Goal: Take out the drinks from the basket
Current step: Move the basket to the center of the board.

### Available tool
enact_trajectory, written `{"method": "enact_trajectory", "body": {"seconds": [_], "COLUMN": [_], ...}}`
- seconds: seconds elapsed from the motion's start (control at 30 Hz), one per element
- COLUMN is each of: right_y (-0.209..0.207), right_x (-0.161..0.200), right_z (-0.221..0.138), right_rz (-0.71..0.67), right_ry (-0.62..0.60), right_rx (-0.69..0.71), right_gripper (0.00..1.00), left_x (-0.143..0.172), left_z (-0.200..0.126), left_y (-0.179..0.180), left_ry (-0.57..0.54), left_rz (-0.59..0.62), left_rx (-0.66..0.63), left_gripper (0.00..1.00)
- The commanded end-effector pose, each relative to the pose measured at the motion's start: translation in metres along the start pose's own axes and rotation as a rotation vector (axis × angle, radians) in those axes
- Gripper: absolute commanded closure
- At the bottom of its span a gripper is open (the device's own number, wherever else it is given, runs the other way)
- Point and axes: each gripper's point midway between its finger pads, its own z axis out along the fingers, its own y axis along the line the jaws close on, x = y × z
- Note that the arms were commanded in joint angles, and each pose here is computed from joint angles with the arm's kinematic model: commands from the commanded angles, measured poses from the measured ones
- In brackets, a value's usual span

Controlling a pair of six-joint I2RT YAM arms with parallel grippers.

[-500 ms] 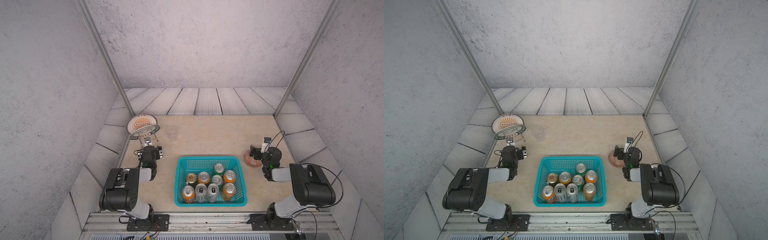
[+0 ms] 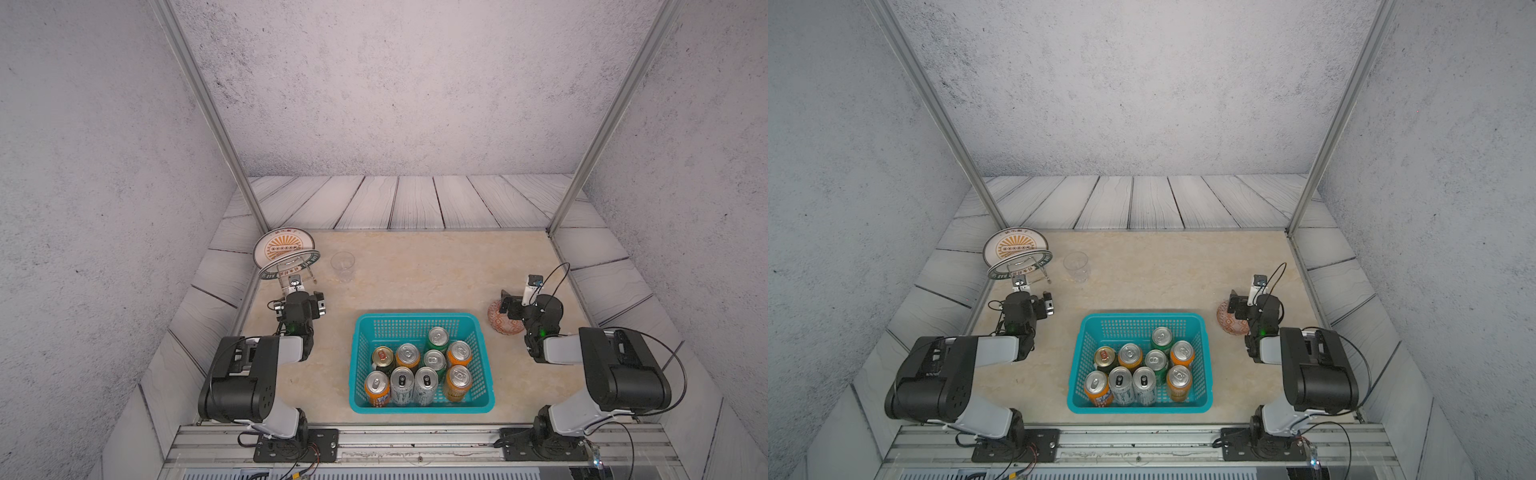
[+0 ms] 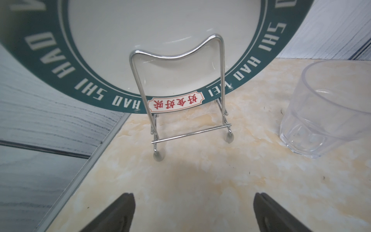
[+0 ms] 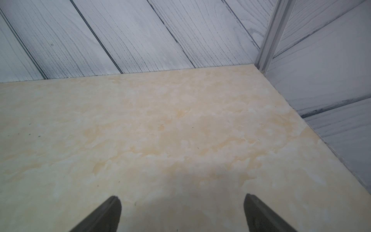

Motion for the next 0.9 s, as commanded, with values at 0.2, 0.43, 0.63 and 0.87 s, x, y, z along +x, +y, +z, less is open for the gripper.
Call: {"method": "enact_trajectory", "body": {"seconds": [0.2, 0.43, 0.63, 0.87], "right_y": [-0.024, -0.015, 0.021, 0.075], "right_x": [-0.032, -0.067, -0.085, -0.061], "right_z": [-0.057, -0.109, -0.146, -0.176], "right_rz": [0.092, 0.18, 0.361, 0.496], "right_ry": [-0.078, -0.027, 0.093, 0.404], "right_rx": [0.146, 0.111, -0.07, -0.325], "right_gripper": [0.01, 0.0, 0.01, 0.01], "left_x": [-0.065, -0.097, -0.095, -0.04], "left_z": [-0.071, -0.124, -0.163, -0.21], "left_y": [0.035, 0.023, -0.022, -0.073], "left_ry": [-0.043, 0.008, 0.223, 0.574], "left_rz": [-0.148, -0.36, -0.395, -0.433], "left_rx": [-0.076, 0.08, 0.362, 0.665], "left_gripper": [0.01, 0.01, 0.01, 0.07]}}
